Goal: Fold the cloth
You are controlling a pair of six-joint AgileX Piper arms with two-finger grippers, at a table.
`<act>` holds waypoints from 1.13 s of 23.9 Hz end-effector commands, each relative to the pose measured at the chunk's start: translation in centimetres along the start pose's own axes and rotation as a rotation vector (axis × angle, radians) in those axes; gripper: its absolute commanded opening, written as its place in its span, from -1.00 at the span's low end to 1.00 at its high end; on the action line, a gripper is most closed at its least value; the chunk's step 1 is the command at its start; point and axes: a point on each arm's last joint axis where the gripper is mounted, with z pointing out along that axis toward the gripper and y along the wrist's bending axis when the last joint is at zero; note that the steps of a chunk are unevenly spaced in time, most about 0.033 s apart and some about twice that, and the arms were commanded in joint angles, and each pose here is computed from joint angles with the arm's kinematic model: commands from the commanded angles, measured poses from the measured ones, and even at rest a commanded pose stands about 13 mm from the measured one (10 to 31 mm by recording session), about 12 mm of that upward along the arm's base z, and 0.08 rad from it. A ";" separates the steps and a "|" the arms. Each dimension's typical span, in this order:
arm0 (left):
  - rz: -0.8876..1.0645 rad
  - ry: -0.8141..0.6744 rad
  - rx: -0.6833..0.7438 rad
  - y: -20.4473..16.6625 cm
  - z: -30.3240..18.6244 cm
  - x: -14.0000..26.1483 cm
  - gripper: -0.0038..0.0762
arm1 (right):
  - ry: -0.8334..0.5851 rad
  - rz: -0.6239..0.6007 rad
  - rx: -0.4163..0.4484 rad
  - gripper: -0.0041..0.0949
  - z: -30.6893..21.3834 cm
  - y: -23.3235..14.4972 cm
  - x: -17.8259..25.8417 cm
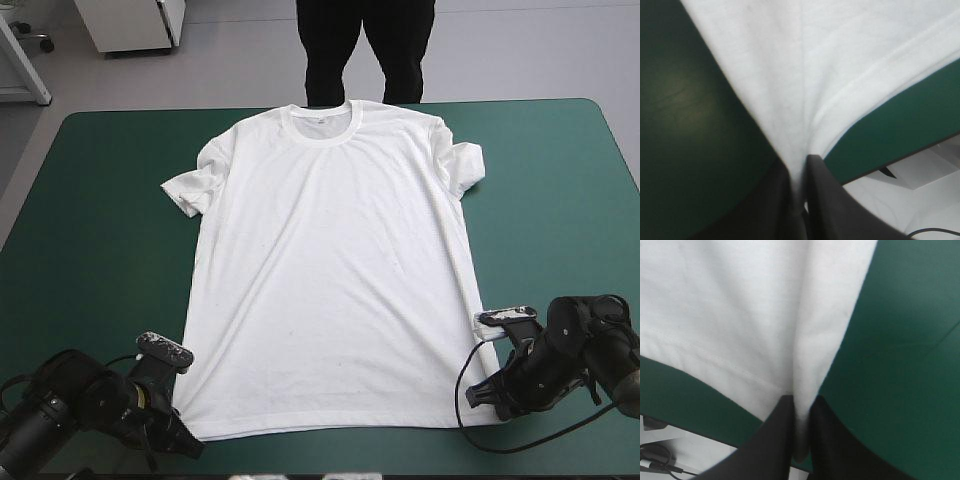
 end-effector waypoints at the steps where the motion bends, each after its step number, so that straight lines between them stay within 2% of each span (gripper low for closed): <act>1: -0.003 0.005 -0.005 0.0 -0.6 0.0 -0.25 | 0.009 -0.015 0.008 -0.18 -0.7 0.1 0.3; 3: -0.042 0.036 -0.026 0.1 -1.0 0.2 0.05 | -0.019 -0.020 0.011 0.19 -1.4 0.2 -0.1; 4: -0.074 0.011 -0.018 0.0 -1.5 -0.1 0.16 | -0.048 -0.014 0.015 0.29 -2.1 0.3 -0.5; 6: -0.113 -0.102 -0.005 -0.3 -4.2 -1.5 0.21 | -0.156 -0.007 0.062 0.33 -4.9 0.3 -1.5; 9: -0.176 -0.495 -0.157 0.9 -11.0 -5.7 0.21 | -0.468 0.025 0.236 0.33 -11.2 -0.3 -4.2; 11: -0.173 -0.587 -0.245 1.5 -12.7 -8.1 0.21 | -0.601 0.040 0.288 0.33 -13.7 -0.4 -5.6; 13: -0.154 -0.596 -0.306 1.8 -13.1 -10.4 0.21 | -0.678 0.044 0.301 0.33 -15.5 -0.3 -6.9; 16: -0.132 -0.543 -0.370 2.1 -12.2 -14.4 0.21 | -0.692 0.044 0.302 0.33 -16.5 -0.3 -9.2; 20: -0.243 -0.500 -0.295 4.5 -9.9 -20.3 0.21 | -0.683 0.019 0.311 0.33 -17.1 -0.5 -12.5; 27: -0.342 -0.402 -0.265 9.5 -5.8 -22.9 0.21 | -0.656 -0.005 0.318 0.33 -16.0 -0.8 -14.4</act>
